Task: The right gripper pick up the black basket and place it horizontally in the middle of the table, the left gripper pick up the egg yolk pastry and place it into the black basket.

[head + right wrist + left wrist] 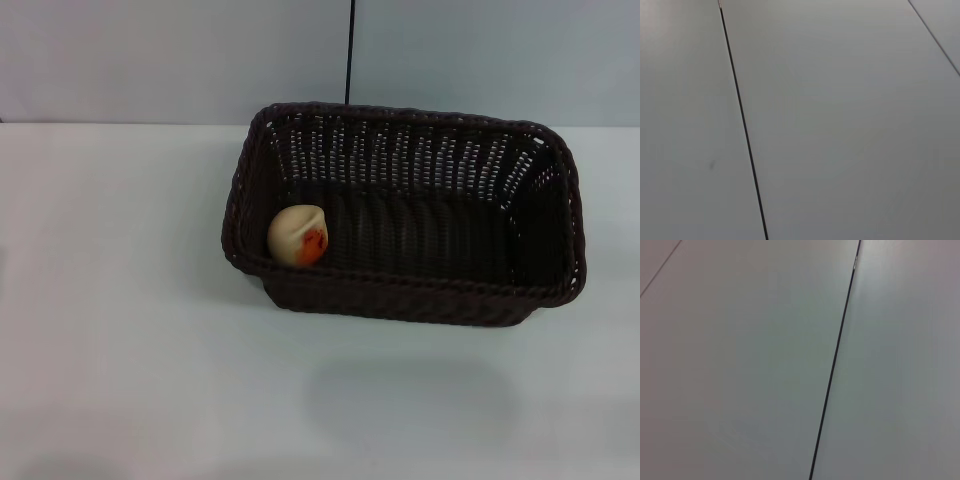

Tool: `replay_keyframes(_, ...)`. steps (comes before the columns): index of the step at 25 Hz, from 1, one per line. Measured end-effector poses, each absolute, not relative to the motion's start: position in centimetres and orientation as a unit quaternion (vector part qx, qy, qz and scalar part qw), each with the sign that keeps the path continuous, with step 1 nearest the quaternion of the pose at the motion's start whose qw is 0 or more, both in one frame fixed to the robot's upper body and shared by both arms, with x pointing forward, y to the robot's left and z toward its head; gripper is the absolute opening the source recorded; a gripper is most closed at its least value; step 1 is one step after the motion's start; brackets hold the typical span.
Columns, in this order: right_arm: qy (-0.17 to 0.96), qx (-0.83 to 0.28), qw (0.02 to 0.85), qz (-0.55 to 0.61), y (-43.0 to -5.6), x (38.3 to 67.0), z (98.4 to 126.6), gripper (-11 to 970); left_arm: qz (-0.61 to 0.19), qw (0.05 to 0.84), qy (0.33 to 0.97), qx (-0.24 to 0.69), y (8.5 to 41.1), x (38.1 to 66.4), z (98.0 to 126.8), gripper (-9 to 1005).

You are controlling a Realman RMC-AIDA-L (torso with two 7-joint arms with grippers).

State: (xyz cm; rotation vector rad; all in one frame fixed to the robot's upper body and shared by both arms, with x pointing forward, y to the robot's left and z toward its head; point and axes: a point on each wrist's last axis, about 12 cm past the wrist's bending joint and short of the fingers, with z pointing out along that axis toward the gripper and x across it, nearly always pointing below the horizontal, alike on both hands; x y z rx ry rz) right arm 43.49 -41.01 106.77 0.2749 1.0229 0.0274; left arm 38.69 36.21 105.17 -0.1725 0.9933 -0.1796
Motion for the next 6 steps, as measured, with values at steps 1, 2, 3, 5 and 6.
replay_keyframes(1,0.488,0.133,0.863,0.012,-41.03,43.46,106.74,270,-0.085,0.872,0.475,-0.083,36.28,38.66,105.17,617)
replay_keyframes(2,0.488,0.136,0.862,0.011,-41.07,43.40,106.69,270,-0.083,0.872,0.476,-0.083,36.36,38.62,105.17,617)
replay_keyframes(3,0.488,0.136,0.862,0.011,-41.07,43.40,106.69,270,-0.081,0.872,0.476,-0.084,36.45,38.59,105.18,617)
replay_keyframes(5,0.489,0.142,0.861,0.003,-41.18,43.14,106.51,270,-0.080,0.872,0.476,-0.084,36.53,38.54,105.18,617)
replay_keyframes(6,0.489,0.142,0.861,0.003,-41.18,43.14,106.51,270,-0.078,0.872,0.475,-0.085,36.60,38.49,105.18,617)
